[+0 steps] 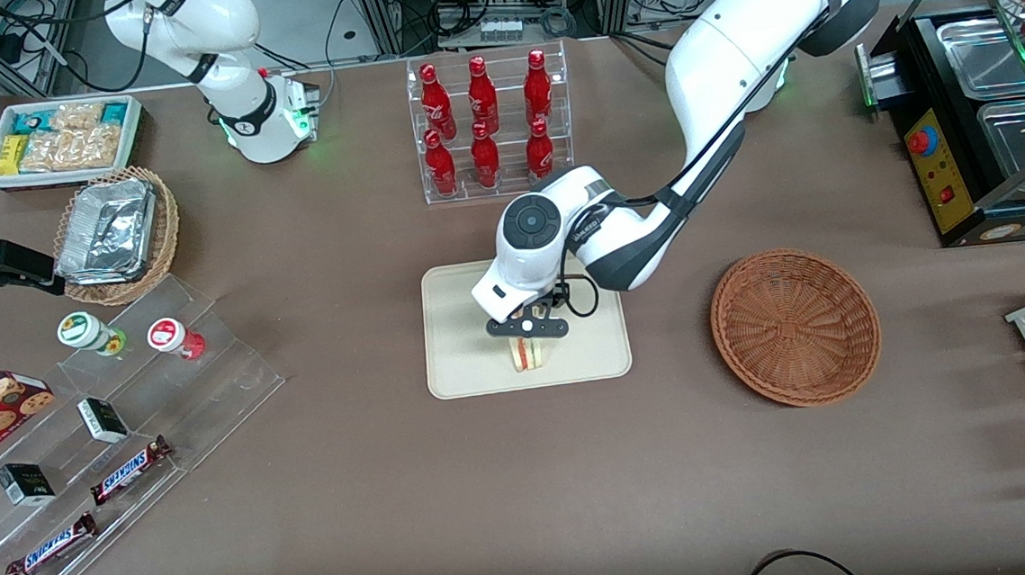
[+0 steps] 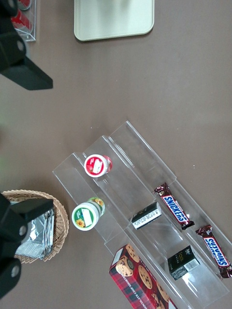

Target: Place sandwich from basket to tray

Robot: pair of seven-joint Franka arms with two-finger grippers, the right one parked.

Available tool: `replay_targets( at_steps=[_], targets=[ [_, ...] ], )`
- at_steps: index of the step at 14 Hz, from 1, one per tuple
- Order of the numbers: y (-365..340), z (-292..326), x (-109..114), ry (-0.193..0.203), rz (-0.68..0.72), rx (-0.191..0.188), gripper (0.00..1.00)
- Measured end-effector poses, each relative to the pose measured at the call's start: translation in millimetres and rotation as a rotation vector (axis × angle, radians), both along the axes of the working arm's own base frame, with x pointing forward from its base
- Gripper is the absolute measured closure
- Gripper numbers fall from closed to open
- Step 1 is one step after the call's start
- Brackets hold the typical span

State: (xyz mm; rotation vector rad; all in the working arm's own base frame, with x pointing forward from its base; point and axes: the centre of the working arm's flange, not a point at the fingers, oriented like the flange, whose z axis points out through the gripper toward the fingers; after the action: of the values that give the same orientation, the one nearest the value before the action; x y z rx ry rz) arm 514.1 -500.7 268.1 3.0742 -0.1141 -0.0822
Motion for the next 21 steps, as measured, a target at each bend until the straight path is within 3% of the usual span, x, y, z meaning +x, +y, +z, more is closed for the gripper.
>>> replay_targets(
  at_steps=[3, 4, 8, 11, 15, 18, 21],
  targets=[
    [14, 46, 15, -0.02, 0.052, 0.042, 0.02],
    [25, 71, 23, -0.044, 0.094, 0.048, 0.0],
    [87, 170, 44, -0.091, 0.236, 0.09, 0.0],
    [155, 219, 61, -0.063, 0.325, 0.116, 0.0],
    [244, 266, 75, -0.038, 0.324, 0.149, 0.0],
    [285, 288, 77, -0.024, 0.299, 0.135, 0.0],
    [313, 298, 75, -0.004, 0.257, 0.153, 0.0]
  ],
)
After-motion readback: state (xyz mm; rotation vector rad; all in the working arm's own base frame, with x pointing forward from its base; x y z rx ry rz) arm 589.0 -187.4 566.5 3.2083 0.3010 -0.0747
